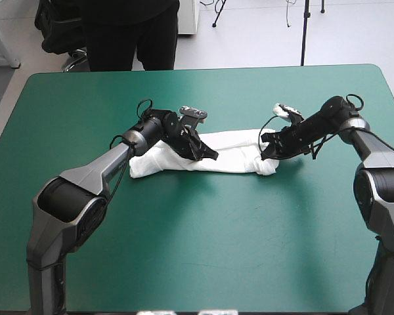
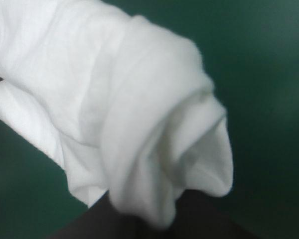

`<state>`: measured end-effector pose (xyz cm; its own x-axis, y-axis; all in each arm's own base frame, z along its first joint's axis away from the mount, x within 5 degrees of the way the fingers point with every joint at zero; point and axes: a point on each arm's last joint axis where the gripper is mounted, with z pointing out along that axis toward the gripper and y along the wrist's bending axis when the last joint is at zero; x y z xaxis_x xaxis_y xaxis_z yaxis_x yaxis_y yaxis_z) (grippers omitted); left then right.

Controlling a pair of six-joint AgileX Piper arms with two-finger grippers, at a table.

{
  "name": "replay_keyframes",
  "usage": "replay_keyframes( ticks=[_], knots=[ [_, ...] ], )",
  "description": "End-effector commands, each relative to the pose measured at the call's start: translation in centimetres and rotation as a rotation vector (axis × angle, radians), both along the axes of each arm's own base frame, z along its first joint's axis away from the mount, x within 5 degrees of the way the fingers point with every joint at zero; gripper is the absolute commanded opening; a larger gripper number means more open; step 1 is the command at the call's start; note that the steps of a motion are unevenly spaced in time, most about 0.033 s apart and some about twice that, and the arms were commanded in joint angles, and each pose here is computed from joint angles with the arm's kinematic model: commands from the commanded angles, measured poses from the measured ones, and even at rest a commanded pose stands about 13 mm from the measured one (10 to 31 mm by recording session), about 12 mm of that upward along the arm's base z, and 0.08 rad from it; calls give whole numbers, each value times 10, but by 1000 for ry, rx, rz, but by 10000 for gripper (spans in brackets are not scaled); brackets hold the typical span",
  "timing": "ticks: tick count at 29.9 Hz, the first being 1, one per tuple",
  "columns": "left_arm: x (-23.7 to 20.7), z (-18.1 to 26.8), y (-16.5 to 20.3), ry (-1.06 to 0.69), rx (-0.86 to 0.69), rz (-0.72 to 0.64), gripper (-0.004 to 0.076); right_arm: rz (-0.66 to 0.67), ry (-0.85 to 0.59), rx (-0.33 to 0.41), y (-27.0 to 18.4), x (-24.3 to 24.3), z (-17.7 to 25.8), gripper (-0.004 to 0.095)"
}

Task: Fold the cloth

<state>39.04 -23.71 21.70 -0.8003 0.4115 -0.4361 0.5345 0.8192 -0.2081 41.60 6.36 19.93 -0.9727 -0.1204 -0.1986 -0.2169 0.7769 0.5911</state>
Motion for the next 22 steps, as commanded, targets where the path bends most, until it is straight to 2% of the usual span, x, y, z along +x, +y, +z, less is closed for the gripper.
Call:
replay_keyframes(
  ticks=[1, 8, 22],
  knots=[
    [-5, 37, -2, -64, -63, 7, -9, 28, -89, 61, 5, -3, 56, -17],
    [-6, 36, -2, -51, -57, 2, -9, 19, -217, 106, 8, -14, 111, -17],
    [-5, 37, -2, -66, -63, 6, -9, 20, -270, 133, 10, -23, 132, -17]
  ],
)
